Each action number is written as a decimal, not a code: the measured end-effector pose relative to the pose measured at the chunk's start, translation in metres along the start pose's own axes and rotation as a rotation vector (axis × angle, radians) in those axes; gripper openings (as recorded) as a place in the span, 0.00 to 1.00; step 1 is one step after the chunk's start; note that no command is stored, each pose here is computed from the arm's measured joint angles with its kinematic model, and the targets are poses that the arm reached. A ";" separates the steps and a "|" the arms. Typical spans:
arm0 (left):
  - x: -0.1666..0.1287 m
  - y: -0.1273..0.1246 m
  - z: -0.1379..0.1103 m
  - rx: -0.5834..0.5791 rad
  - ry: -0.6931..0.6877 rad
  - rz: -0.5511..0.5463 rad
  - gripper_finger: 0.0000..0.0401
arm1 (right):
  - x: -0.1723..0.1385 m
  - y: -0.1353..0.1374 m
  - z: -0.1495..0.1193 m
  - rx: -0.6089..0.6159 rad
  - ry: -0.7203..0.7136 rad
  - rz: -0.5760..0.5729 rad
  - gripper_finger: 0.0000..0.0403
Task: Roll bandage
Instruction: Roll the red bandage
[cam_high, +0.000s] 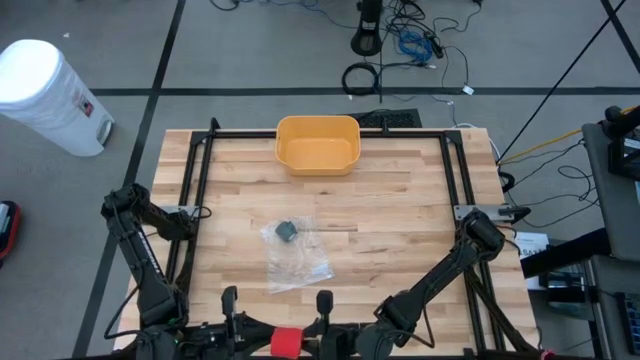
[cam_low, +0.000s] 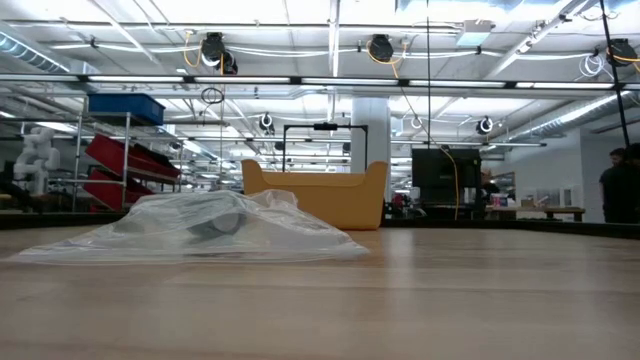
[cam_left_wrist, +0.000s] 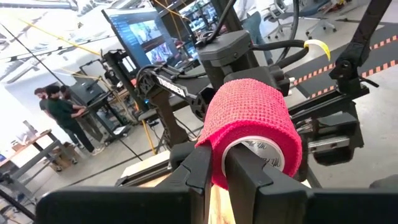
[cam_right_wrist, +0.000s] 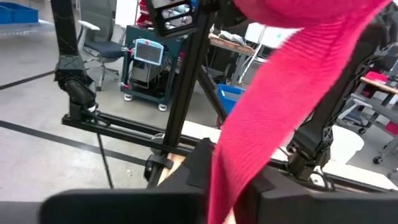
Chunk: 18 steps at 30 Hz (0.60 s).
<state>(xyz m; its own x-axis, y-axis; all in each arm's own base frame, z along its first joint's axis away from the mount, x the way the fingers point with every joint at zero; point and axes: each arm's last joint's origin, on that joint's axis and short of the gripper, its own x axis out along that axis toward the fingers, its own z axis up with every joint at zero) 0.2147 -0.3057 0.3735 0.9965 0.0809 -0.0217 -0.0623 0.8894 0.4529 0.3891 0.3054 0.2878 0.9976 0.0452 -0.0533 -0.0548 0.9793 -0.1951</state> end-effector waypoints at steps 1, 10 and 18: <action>0.000 0.000 0.000 0.000 0.000 0.000 0.10 | -0.001 0.001 0.000 0.004 0.002 0.002 0.11; 0.000 0.000 0.000 -0.001 0.000 0.000 0.10 | -0.009 -0.003 0.003 0.022 0.083 0.016 0.33; 0.000 0.000 0.000 -0.001 0.000 0.000 0.10 | -0.028 -0.011 0.018 -0.022 0.158 -0.001 0.37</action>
<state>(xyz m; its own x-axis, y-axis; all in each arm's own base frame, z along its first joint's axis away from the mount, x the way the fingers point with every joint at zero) 0.2147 -0.3057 0.3734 0.9965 0.0809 -0.0219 -0.0623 0.8897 0.4523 0.3623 0.2972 0.3091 0.9784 0.0111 -0.2064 -0.0567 0.9747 -0.2163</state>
